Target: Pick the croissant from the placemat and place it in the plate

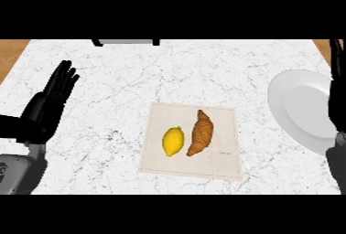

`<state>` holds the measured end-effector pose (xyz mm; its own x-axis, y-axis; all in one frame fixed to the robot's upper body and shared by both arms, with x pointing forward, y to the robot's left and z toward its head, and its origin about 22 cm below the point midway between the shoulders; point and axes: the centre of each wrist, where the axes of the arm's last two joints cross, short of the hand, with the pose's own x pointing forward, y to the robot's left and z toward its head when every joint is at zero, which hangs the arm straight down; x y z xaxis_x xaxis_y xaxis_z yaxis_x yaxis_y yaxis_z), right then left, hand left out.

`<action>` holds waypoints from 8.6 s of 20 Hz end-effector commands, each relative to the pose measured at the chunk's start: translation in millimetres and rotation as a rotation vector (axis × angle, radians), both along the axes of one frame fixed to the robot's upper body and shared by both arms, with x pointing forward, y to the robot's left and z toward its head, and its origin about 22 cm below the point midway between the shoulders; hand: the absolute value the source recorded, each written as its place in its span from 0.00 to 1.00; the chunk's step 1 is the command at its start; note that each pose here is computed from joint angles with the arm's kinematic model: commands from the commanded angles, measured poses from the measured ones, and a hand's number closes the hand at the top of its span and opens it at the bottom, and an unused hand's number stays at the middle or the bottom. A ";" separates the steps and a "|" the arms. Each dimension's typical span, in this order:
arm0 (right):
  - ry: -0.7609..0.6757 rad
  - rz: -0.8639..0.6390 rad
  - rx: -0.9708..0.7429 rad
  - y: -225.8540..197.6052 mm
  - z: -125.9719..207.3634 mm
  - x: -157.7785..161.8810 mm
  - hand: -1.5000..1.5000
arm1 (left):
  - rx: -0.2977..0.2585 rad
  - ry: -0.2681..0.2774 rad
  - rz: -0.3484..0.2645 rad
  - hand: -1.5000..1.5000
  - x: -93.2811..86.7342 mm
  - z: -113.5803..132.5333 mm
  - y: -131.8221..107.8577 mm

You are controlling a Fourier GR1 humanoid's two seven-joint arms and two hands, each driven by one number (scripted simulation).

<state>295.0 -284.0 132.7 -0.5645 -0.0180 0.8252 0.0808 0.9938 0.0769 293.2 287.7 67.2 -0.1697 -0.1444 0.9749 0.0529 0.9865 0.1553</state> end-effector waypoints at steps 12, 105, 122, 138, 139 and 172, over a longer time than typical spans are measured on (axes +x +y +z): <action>0.345 0.007 -0.425 37.4 -123.8 -7.4 0.00 | 0.020 0.303 0.125 0.50 -17.8 -52.3 -10.9; 0.222 -0.511 -1.062 59.6 -7.5 -66.3 1.00 | 0.006 0.320 0.169 0.50 -13.7 -55.5 0.6; 0.442 -0.642 -0.838 -113.8 -22.0 -22.4 1.00 | 0.006 0.312 0.145 0.50 -10.0 -32.5 1.7; 0.597 -0.357 -0.871 -193.0 -82.2 5.1 0.00 | 0.014 0.302 0.146 0.50 -5.7 -44.9 -10.8; 0.567 -0.369 -0.873 -202.2 -82.7 0.9 0.00 | 0.005 0.318 0.122 0.50 -13.6 -63.4 -0.8; 0.381 -0.122 -0.279 -289.5 -25.1 -52.1 0.00 | 0.002 0.320 0.145 0.50 -26.4 -51.4 -7.9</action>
<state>252.7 -555.2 93.9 -0.1813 0.2781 0.9433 0.1598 0.9548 -0.2508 277.6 279.1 21.5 0.1597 -0.1547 0.9750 -0.0384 0.9859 0.1627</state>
